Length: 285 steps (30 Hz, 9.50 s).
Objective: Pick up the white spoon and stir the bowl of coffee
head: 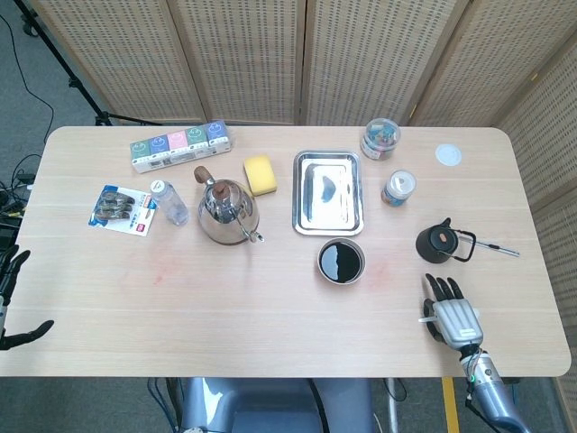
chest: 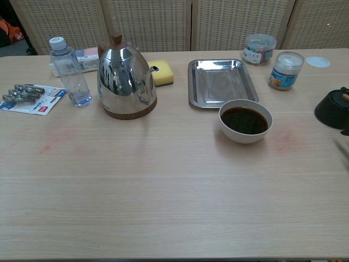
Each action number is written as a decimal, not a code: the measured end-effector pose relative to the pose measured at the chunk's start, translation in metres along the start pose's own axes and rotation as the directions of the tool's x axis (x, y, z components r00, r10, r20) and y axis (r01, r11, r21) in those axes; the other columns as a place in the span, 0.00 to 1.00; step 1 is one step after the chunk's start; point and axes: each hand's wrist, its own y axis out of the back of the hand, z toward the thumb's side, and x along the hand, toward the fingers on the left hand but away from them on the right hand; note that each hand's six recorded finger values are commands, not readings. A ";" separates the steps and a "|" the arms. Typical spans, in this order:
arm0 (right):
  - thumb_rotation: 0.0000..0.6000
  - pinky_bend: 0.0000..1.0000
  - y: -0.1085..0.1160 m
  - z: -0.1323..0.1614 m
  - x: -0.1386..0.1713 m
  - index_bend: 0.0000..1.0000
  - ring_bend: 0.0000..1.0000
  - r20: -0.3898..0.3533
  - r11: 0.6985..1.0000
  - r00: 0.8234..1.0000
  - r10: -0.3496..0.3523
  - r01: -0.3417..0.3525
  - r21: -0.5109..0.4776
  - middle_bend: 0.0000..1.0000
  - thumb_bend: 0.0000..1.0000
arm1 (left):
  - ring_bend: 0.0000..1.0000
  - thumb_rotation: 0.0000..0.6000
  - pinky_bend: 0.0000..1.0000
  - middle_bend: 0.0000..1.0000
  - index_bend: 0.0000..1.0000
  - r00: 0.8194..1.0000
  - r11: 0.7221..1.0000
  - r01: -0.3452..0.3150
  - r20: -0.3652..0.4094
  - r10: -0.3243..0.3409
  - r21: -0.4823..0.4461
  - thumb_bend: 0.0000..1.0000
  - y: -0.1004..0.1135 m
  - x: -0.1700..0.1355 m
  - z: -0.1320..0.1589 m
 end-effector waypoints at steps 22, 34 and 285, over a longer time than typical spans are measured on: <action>1.00 0.00 0.038 0.014 0.004 0.55 0.00 -0.044 0.986 0.993 -0.106 0.099 -0.135 0.00 0.44 | 0.00 1.00 0.00 0.00 0.00 1.000 1.000 0.011 0.006 -0.011 -0.009 0.00 0.000 0.000 0.001; 1.00 0.00 0.112 0.050 -0.002 0.55 0.00 -0.117 0.905 0.970 -0.211 0.148 -0.400 0.00 0.44 | 0.00 1.00 0.00 0.00 0.00 1.000 1.000 0.011 0.011 -0.010 -0.013 0.00 0.001 -0.002 0.001; 1.00 0.00 0.144 0.136 -0.109 0.42 0.00 -0.123 0.711 0.992 0.015 -0.097 -0.697 0.00 0.14 | 0.00 1.00 0.00 0.00 0.00 0.999 0.998 0.039 0.012 -0.039 -0.049 0.00 0.002 0.002 -0.003</action>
